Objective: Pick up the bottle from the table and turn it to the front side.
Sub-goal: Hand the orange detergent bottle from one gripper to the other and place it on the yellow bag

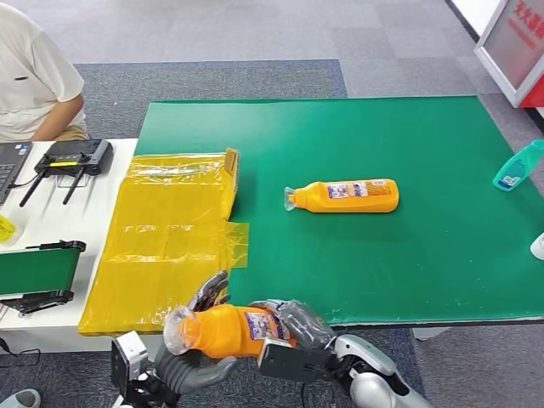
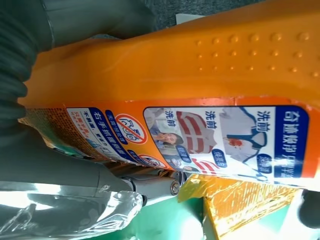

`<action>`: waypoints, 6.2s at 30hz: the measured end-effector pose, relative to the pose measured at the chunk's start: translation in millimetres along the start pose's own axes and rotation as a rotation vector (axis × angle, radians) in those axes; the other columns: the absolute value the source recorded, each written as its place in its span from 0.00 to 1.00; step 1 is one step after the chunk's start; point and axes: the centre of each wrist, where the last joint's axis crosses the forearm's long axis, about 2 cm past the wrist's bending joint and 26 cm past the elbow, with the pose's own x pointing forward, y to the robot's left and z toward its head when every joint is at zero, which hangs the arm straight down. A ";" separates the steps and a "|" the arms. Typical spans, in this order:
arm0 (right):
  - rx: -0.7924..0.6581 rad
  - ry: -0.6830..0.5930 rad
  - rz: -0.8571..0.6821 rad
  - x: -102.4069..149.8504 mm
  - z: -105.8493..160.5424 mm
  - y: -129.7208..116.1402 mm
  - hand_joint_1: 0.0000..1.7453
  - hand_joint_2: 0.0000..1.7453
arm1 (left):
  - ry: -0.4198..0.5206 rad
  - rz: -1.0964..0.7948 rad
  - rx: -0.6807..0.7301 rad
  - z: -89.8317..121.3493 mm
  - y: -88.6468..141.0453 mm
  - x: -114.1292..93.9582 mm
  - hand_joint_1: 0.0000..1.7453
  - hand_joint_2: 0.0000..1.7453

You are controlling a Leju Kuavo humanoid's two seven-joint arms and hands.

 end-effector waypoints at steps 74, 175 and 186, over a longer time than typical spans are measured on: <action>-0.257 0.128 -0.434 8.7 74.2 49.1 0.00 1.00 | -0.065 -0.070 0.088 -1.0 6.4 17.5 1.00 1.00; -0.341 0.020 -0.407 -20.7 35.1 -12.3 0.00 1.00 | 0.742 -1.433 -0.044 -153.1 156.6 -29.9 0.00 1.00; -0.370 0.022 -0.386 -21.9 39.5 -21.9 0.00 1.00 | 0.699 -1.432 -0.019 -142.3 164.5 -22.5 0.00 1.00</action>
